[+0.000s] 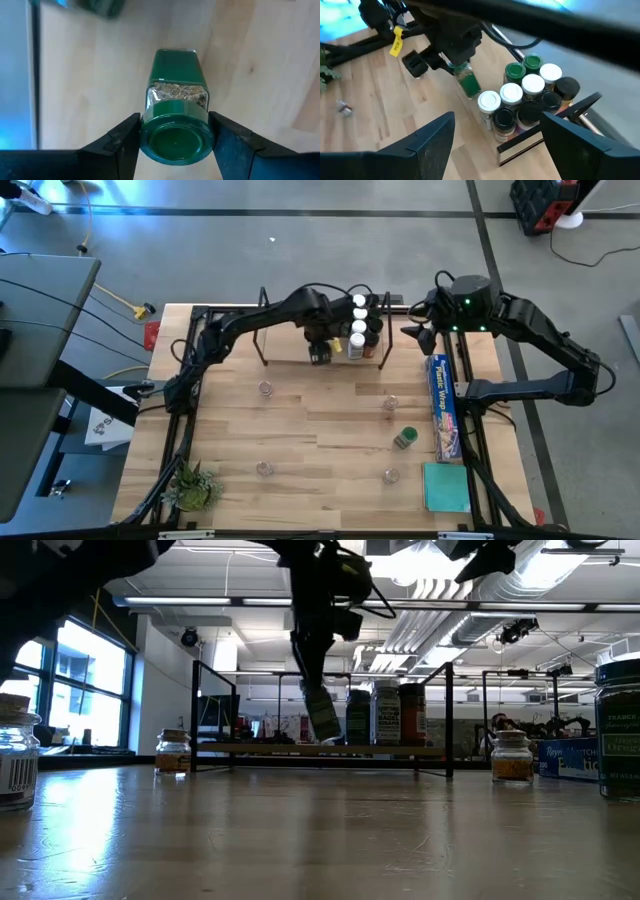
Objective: Shelf spices
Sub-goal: Put the green seasoning bottle on the shelf aligned with the other green seasoning bottles
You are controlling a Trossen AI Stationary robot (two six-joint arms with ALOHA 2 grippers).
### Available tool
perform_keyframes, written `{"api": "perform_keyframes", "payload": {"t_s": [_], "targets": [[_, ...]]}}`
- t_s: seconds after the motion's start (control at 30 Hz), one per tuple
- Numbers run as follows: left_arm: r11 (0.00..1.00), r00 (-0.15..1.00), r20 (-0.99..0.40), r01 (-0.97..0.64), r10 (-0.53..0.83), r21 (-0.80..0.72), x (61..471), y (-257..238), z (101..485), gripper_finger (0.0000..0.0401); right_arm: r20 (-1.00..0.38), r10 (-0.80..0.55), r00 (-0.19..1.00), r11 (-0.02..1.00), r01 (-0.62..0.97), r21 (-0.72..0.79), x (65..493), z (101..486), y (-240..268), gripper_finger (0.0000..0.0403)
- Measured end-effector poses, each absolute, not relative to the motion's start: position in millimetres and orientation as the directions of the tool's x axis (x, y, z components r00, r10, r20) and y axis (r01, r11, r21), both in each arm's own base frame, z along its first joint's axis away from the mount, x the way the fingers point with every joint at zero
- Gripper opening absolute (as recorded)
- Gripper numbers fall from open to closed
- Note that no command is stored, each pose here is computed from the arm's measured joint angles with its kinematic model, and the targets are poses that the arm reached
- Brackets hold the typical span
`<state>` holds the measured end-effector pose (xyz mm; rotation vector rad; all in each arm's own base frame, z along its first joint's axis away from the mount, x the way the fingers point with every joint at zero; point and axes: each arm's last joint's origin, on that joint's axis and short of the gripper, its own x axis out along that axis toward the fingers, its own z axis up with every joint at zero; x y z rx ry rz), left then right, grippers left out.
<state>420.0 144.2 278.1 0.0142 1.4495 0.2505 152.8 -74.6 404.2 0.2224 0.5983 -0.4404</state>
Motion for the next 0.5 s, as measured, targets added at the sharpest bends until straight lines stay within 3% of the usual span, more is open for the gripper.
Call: {"api": "perform_keyframes", "payload": {"t_s": [0.2, 0.4, 0.5], "targets": [[0.959, 0.156, -0.948, 0.007, 0.278, 0.283, 435.1, 150.9, 272.1, 0.0196, -0.593, -0.332, 0.733, 0.858, 0.496, 0.132, 152.5, 403.6, -74.4, 0.0286], [0.933, 0.239, -0.914, 0.069, 0.328, 0.353, 445.0, 153.7, 273.5, 0.0270, -0.595, -0.351, 0.723, 0.835, 0.529, 0.150, 152.2, 403.4, -75.0, 0.0286], [0.926, 0.239, -0.910, 0.087, 0.339, 0.367, 445.2, 154.1, 273.7, 0.0284, -0.595, -0.369, 0.714, 0.827, 0.544, 0.140, 151.8, 403.5, -75.4, 0.0286]]}}
